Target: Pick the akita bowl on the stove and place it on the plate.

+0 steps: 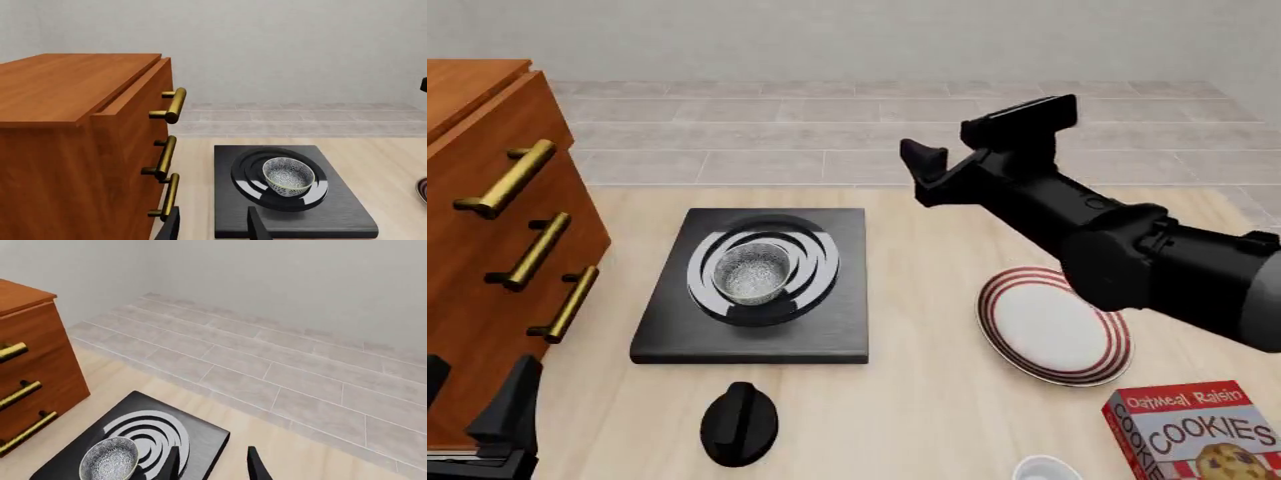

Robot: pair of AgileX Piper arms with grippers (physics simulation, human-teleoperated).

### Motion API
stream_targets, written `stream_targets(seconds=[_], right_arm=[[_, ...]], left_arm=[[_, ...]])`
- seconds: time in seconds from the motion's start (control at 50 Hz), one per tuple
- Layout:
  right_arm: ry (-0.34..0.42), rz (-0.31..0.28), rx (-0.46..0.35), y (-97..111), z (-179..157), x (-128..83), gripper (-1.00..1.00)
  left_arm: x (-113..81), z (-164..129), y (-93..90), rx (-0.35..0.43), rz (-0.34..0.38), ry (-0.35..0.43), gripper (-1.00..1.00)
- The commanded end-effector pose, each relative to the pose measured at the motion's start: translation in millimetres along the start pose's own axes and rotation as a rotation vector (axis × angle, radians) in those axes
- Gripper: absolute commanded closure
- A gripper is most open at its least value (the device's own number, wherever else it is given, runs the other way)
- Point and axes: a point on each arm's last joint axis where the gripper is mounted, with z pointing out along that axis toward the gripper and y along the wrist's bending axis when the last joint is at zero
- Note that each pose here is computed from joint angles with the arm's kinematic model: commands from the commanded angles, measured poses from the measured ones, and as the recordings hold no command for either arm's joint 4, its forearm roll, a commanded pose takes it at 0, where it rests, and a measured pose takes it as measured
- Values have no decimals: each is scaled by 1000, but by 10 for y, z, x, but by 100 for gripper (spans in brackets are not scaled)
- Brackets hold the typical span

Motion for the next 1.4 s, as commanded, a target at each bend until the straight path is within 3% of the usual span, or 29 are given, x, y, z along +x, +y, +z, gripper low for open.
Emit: stream_targets(seconds=[0.02, 0.56, 0.68, 0.72, 0.74, 0.78, 1.08, 1.1, 1.12, 1.18, 1.2, 1.22, 1.4], right_arm=[[28, 22, -39, 135, 256, -76, -100], [124, 11, -112, 430, 575, -295, -100], [176, -1, -133, 525, 679, -316, -100], [171, 3, -136, 536, 672, -339, -100], [192, 31, -133, 544, 723, -340, -100], [198, -2, -144, 579, 736, -354, -100], [287, 41, -150, 669, 943, -363, -100], [295, 80, -138, 645, 973, -357, -100], [295, 51, -151, 685, 958, -366, -100], [302, 51, -153, 700, 971, -366, -100], [306, 80, -151, 712, 981, -371, -100], [313, 51, -160, 738, 985, -359, -100], [362, 75, -169, 828, 1060, -316, -100]], left_arm=[[0, 0, 0, 0, 0, 0, -100], [0, 0, 0, 0, 0, 0, -100], [0, 0, 0, 0, 0, 0, -100], [0, 0, 0, 0, 0, 0, -100], [0, 0, 0, 0, 0, 0, -100], [0, 0, 0, 0, 0, 0, -100], [0, 0, 0, 0, 0, 0, -100], [0, 0, 0, 0, 0, 0, -100], [0, 0, 0, 0, 0, 0, -100], [0, 0, 0, 0, 0, 0, -100], [0, 0, 0, 0, 0, 0, -100], [0, 0, 0, 0, 0, 0, -100], [0, 0, 0, 0, 0, 0, -100]])
